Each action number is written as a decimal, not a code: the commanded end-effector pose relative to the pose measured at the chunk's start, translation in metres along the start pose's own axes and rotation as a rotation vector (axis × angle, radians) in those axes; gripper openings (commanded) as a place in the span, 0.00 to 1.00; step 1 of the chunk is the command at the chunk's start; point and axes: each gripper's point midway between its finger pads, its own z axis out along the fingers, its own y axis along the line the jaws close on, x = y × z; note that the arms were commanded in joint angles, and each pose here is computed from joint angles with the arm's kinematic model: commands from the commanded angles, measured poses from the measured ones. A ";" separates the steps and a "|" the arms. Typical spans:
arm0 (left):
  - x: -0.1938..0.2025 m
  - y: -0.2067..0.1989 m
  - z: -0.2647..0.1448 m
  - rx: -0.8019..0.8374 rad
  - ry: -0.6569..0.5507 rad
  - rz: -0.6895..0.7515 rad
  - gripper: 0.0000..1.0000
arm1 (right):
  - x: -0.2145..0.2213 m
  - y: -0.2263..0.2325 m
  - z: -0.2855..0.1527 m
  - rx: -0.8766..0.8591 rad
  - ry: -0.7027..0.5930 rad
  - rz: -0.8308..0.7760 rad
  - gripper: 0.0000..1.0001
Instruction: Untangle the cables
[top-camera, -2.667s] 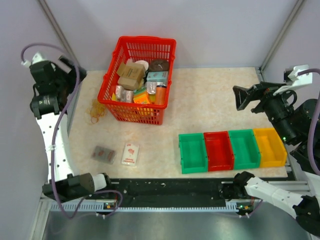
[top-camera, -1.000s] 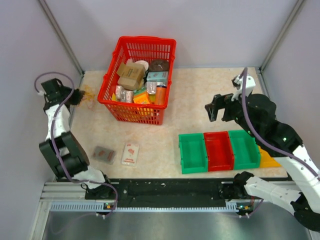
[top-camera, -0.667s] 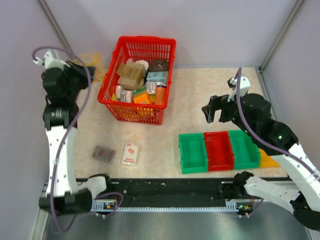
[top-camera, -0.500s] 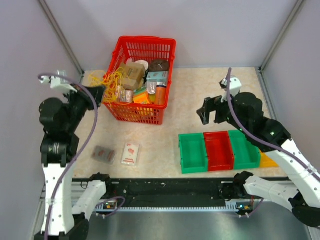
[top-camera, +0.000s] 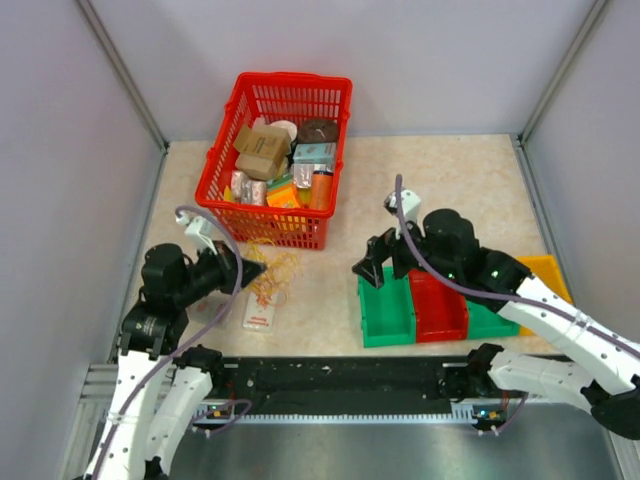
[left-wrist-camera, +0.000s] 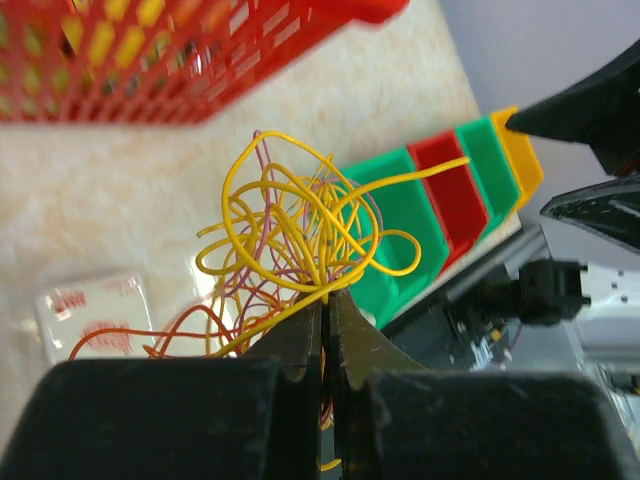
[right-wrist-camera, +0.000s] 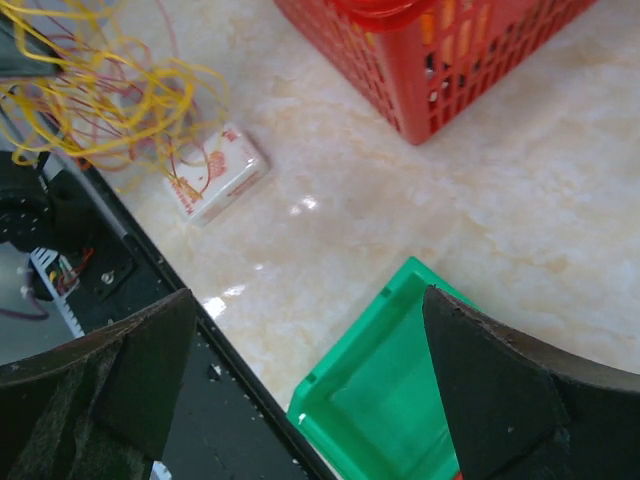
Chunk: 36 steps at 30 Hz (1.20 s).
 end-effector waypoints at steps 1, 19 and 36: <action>0.037 -0.007 0.009 0.118 0.084 -0.086 0.00 | -0.001 0.033 0.018 -0.112 -0.056 -0.007 0.93; 0.141 0.009 0.089 0.107 0.366 -0.103 0.00 | 0.076 0.053 0.086 -0.240 -0.021 0.141 0.52; 0.152 0.006 0.091 0.123 0.418 -0.139 0.00 | 0.095 0.066 0.108 -0.275 -0.027 0.099 0.15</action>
